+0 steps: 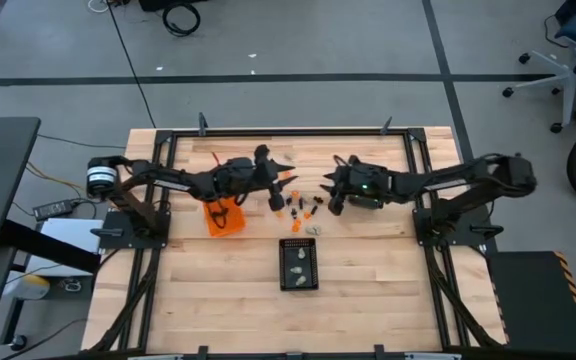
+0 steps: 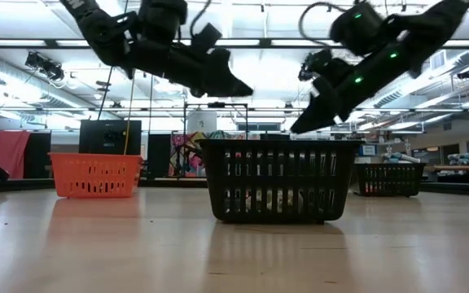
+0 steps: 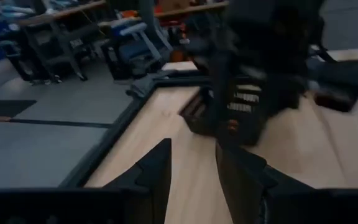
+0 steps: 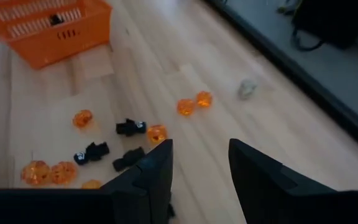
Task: Sort Halloween decoration
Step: Put the orange pumpkin toy into the top black bin
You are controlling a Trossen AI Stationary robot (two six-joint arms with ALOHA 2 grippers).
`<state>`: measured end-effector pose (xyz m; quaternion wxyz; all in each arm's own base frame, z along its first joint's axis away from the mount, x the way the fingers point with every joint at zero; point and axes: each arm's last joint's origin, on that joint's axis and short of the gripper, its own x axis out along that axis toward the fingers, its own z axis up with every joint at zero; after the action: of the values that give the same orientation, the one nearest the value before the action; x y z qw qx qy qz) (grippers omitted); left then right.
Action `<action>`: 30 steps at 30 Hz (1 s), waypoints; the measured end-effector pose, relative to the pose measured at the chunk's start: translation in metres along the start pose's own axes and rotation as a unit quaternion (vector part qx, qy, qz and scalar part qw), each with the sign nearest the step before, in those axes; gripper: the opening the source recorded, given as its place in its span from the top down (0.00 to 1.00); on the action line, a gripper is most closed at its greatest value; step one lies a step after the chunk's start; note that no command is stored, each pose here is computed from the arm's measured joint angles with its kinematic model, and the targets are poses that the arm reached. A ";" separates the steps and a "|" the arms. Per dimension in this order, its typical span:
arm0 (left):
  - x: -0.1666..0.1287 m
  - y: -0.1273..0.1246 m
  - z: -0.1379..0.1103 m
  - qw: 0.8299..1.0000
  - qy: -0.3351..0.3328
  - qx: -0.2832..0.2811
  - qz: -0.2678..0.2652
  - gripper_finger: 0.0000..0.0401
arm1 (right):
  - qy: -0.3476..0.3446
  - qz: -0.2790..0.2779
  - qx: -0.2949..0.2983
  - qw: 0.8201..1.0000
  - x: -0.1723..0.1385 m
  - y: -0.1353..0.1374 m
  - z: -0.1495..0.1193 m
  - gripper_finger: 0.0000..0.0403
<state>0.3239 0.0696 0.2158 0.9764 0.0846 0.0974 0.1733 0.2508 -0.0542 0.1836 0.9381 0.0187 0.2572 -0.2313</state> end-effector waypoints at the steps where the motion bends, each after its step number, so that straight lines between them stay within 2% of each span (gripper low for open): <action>1: -0.002 0.003 0.003 1.000 -0.008 0.001 0.005 0.67 | 0.007 0.005 0.001 1.000 0.006 0.001 0.001 0.60; 10: -0.021 0.025 0.013 0.998 -0.044 0.033 0.040 0.67 | 0.051 0.051 -0.006 0.997 0.055 0.018 0.011 0.60; 15: -0.032 0.036 0.010 0.994 -0.090 0.036 0.052 0.67 | 0.053 0.052 -0.004 0.997 0.078 0.023 0.021 0.60; 20: -0.048 0.047 0.009 0.988 -0.134 0.032 0.065 0.67 | 0.079 0.026 -0.002 0.997 0.103 0.019 0.030 0.60; 25: -0.061 0.059 0.015 0.988 -0.127 0.033 0.084 0.67 | 0.095 0.009 0.007 0.995 0.127 0.011 0.037 0.60; 30: -0.072 0.070 0.018 0.989 -0.102 0.033 0.097 0.67 | 0.118 0.000 0.011 0.993 0.145 0.005 0.037 0.55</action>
<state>0.2390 0.1064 0.2582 0.9566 0.1428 -0.0062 0.2540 0.3809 -0.1174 0.1442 0.9011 0.0563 0.3633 -0.2300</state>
